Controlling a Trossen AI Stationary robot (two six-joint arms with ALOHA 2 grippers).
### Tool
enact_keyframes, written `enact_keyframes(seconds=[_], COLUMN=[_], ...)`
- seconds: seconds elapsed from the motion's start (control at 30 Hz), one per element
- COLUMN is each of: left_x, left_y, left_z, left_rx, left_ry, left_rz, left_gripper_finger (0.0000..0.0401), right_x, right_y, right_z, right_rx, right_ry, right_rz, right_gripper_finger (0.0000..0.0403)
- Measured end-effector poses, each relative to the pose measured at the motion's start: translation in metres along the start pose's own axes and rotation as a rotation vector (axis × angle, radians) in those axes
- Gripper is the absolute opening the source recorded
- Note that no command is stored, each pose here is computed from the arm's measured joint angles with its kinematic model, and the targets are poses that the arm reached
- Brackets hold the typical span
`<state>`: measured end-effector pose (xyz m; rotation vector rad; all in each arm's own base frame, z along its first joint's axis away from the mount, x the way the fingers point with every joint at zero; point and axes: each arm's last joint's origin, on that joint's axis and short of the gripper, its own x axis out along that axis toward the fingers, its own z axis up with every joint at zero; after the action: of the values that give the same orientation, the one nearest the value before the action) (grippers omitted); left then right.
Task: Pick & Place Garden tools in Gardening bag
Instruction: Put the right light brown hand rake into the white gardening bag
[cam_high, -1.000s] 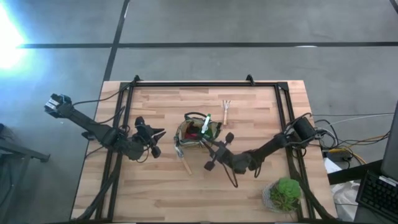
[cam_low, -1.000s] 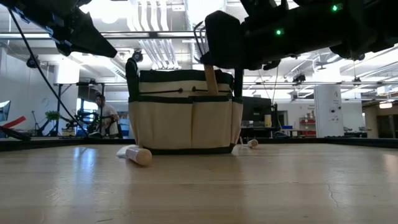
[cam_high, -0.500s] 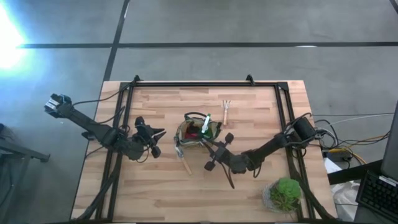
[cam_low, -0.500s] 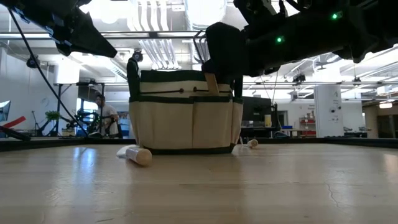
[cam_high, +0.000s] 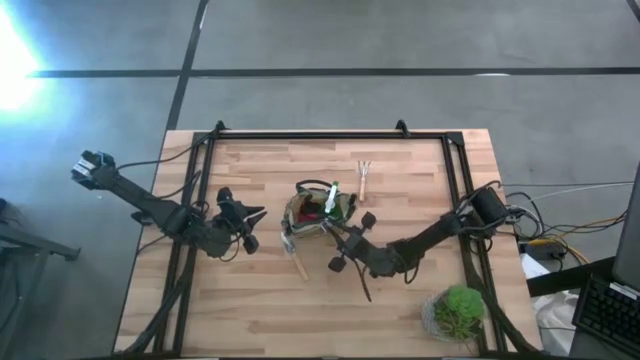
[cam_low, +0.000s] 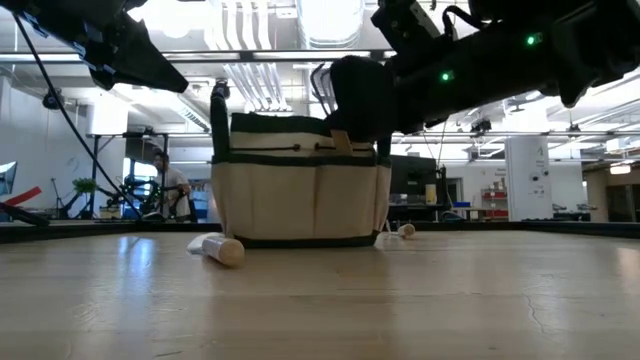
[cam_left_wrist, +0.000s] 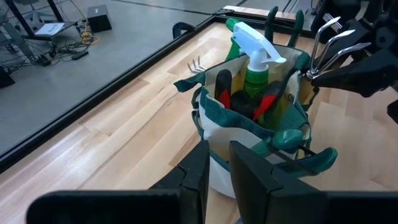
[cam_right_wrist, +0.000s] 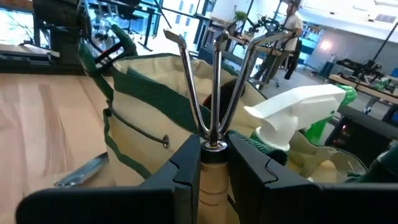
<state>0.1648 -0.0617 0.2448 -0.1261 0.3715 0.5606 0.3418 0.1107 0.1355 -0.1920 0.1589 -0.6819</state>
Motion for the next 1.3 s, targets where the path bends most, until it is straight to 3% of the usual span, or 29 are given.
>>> enact_keyframes(seconds=[0.23, 1.07, 1.3], left_x=[0.0, 0.0, 0.0], left_y=[0.0, 0.0, 0.0], left_z=[0.0, 0.0, 0.0], left_rx=[0.0, 0.004, 0.004], left_ry=[0.0, 0.0, 0.0], left_rz=[0.0, -0.001, -0.001], left_gripper_finger=[0.0065, 0.0065, 0.0065], right_x=[0.008, 0.009, 0.009], right_y=[-0.006, -0.006, -0.005], right_z=[-0.013, -0.014, -0.014], right_rx=[0.022, -0.025, -0.031], right_ry=[0.075, 0.091, 0.09], right_rz=[-0.028, -0.029, -0.029], right_gripper_finger=[0.0052, 0.0052, 0.0081])
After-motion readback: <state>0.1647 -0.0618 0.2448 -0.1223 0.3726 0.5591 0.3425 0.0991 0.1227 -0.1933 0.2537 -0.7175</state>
